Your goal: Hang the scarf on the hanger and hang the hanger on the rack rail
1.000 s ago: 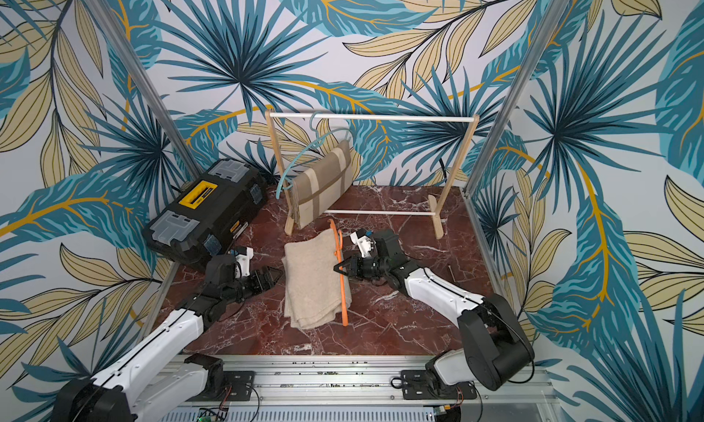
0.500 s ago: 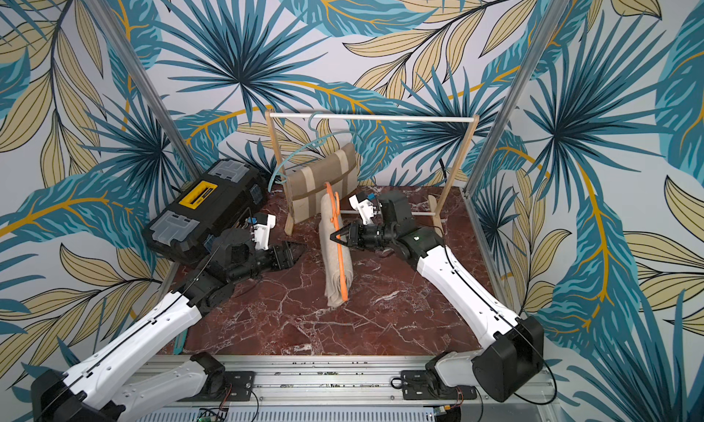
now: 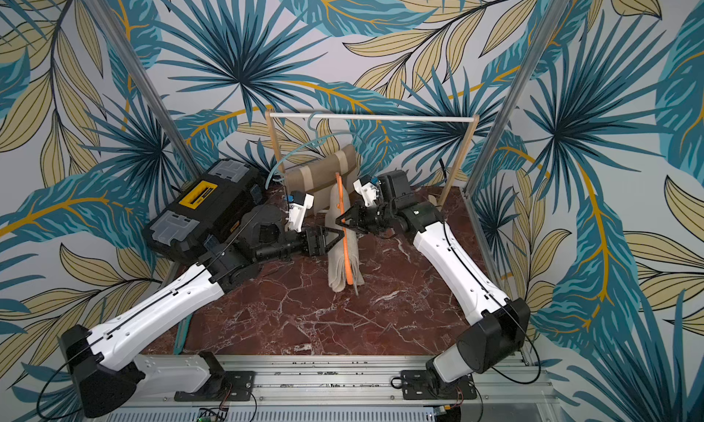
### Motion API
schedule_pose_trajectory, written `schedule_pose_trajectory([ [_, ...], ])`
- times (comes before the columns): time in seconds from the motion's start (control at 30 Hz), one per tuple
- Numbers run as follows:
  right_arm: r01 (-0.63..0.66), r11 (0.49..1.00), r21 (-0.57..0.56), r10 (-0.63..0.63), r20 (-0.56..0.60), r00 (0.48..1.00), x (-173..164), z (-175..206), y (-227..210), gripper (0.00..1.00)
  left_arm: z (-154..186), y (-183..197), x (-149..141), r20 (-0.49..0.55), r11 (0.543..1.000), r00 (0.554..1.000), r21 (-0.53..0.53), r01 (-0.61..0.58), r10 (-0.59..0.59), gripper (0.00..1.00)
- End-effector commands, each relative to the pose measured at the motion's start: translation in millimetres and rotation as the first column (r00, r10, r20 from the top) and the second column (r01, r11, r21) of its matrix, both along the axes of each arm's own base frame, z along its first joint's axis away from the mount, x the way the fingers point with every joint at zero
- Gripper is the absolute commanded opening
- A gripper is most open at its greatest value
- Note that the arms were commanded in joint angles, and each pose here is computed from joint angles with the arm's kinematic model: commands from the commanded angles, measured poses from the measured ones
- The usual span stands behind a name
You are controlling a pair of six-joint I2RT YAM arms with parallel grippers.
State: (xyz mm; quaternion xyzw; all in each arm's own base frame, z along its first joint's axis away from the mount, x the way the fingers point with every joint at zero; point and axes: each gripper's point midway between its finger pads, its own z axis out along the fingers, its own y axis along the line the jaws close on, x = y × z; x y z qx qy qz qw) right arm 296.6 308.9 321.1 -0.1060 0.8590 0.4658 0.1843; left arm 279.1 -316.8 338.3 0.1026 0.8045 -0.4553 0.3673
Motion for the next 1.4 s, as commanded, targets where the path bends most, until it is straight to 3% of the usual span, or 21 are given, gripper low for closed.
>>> schedule_pose_trajectory([
  [0.0,-0.006,0.998,0.057,0.001,0.097,0.995,4.8,33.4,-2.3,0.00,-3.3,1.0,-2.5,0.001,0.999,1.000,0.048,0.004,-0.004,0.80],
  [0.2,-0.002,0.998,0.067,-0.005,0.107,0.994,6.2,42.2,-4.3,0.00,-17.3,-7.3,-1.9,-0.022,0.997,1.000,0.079,0.017,-0.015,0.81],
  [0.47,-0.003,0.997,0.071,-0.005,0.111,0.994,3.4,44.4,-6.1,0.00,-2.7,-33.6,0.9,0.021,0.999,0.999,0.037,0.029,-0.029,0.80],
  [0.6,0.019,0.997,0.075,-0.030,0.139,0.990,6.0,58.2,-14.7,0.00,-9.4,-16.0,-2.8,0.068,0.997,0.997,0.069,-0.036,0.031,0.80],
  [0.7,0.029,0.995,0.093,-0.043,0.152,0.987,7.8,71.1,-20.8,0.00,1.7,18.3,-10.0,0.138,0.986,0.978,-0.069,-0.150,0.159,0.81],
  [0.87,0.021,0.991,0.131,-0.045,0.182,0.982,5.5,97.7,-26.9,0.00,-13.9,51.0,-12.8,0.075,0.918,0.949,-0.286,-0.275,0.307,0.84],
  [1.07,-0.012,0.984,0.177,-0.020,0.182,0.983,-6.7,118.9,-27.1,0.00,-63.7,28.3,-1.2,-0.120,0.835,0.960,-0.474,-0.280,0.254,0.89],
  [1.27,-0.034,0.977,0.210,-0.008,0.199,0.980,-16.7,141.7,-29.0,0.00,-96.5,24.7,14.0,-0.234,0.653,0.942,-0.679,-0.335,0.240,0.92],
  [1.37,-0.041,0.976,0.212,-0.003,0.201,0.980,-19.4,146.3,-29.7,0.00,-101.6,24.3,17.1,-0.258,0.606,0.936,-0.713,-0.353,0.241,0.92],
])
